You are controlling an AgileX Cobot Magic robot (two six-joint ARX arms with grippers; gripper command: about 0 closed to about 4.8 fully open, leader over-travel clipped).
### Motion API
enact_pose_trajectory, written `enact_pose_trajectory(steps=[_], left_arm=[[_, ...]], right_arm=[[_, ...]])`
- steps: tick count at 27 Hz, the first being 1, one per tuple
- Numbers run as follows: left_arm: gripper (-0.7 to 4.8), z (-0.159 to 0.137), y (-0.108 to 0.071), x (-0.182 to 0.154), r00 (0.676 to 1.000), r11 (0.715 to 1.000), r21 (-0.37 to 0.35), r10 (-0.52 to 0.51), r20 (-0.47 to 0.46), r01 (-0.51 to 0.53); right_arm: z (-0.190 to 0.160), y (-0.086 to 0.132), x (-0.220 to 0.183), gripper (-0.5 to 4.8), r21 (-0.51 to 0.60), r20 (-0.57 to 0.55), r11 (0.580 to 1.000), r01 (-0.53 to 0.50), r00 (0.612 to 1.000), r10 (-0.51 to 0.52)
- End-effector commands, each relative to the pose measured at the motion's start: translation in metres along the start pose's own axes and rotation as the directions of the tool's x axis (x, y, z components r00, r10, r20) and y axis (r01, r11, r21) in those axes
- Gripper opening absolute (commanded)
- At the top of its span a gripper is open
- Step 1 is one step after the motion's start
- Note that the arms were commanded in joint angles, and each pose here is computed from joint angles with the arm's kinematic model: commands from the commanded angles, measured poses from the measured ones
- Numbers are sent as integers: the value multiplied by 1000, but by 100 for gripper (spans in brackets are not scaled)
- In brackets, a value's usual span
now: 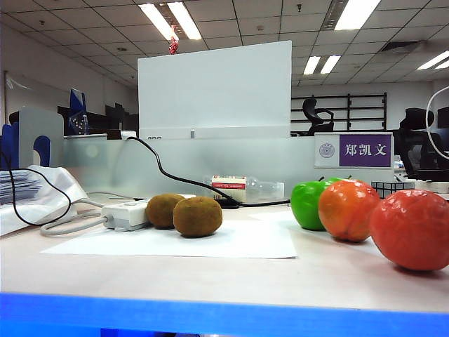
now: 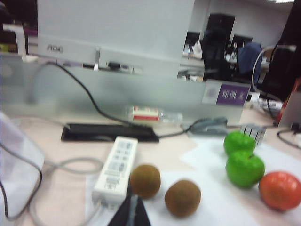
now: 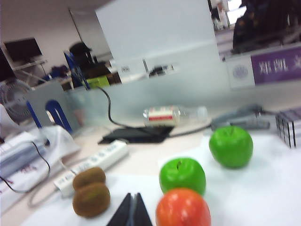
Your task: Put the same fruits together.
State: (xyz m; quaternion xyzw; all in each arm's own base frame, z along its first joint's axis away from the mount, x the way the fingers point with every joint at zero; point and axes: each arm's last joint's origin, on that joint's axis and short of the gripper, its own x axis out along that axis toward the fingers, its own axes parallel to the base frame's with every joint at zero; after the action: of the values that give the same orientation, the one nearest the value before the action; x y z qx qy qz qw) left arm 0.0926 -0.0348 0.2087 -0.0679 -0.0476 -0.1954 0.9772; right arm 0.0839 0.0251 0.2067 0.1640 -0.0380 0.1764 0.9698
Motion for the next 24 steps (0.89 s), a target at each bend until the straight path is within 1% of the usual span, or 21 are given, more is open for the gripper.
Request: enact_pose_trajectory(steps=[1,3,5,8,10,11,13,14,16,17,18,19,21,24], left_arm=[[-6,-8,1,1,1000,999,33,7,-3,-7],[-6,-11,3,1,999,996,66,53,3,-53],[-6,-12,4,1,997,991,105,82,8,-82],[-6,-23,6,2,995,986,135,100,-13,-97],[-6,-35,7,2,993,985,142,106,-45,-99],[-6,-38,8,1,991,985,143,108,-79,-96],[-6,-39,6,1,994,989,141,65,-93,-51],[-6,-39,6,1,994,988,147,52,-93,-38],[-6,-39,6,1,994,987,155,51,-96,-35],[-6,-40,6,1,994,984,172,51,-98,-34],[-6,-40,6,1,994,984,174,51,-100,-33],[-6,-41,6,1,993,981,191,52,-109,-31],[-6,-45,7,1,987,974,226,59,-150,-24],[-6,-45,7,1,986,965,260,60,-154,-18]], right_arm=[[-3,-1,1,-5,3,7,1000,0,1000,0],[-9,-4,2,-5,3,-5,1000,30,1000,-30],[-17,-7,3,-5,5,-25,999,37,999,-37],[-32,-12,5,-5,7,-52,999,46,998,-45],[-37,-13,5,-5,6,-70,999,51,996,-51],[-36,-13,5,-5,4,-61,999,49,997,-49],[-35,-13,5,-5,-10,-50,999,45,998,-45],[-35,-13,5,-5,-25,-51,999,45,998,-46],[-37,-13,5,-5,-129,-71,991,42,996,-51],[-38,-14,5,-5,-173,-86,984,41,995,-56],[-39,-14,5,-5,-188,-93,981,41,994,-59],[-40,-14,4,-5,-197,-104,979,42,993,-63],[-42,-15,4,-5,-220,-127,975,42,989,-71],[-41,-16,4,-5,-244,-105,968,65,990,-93]])
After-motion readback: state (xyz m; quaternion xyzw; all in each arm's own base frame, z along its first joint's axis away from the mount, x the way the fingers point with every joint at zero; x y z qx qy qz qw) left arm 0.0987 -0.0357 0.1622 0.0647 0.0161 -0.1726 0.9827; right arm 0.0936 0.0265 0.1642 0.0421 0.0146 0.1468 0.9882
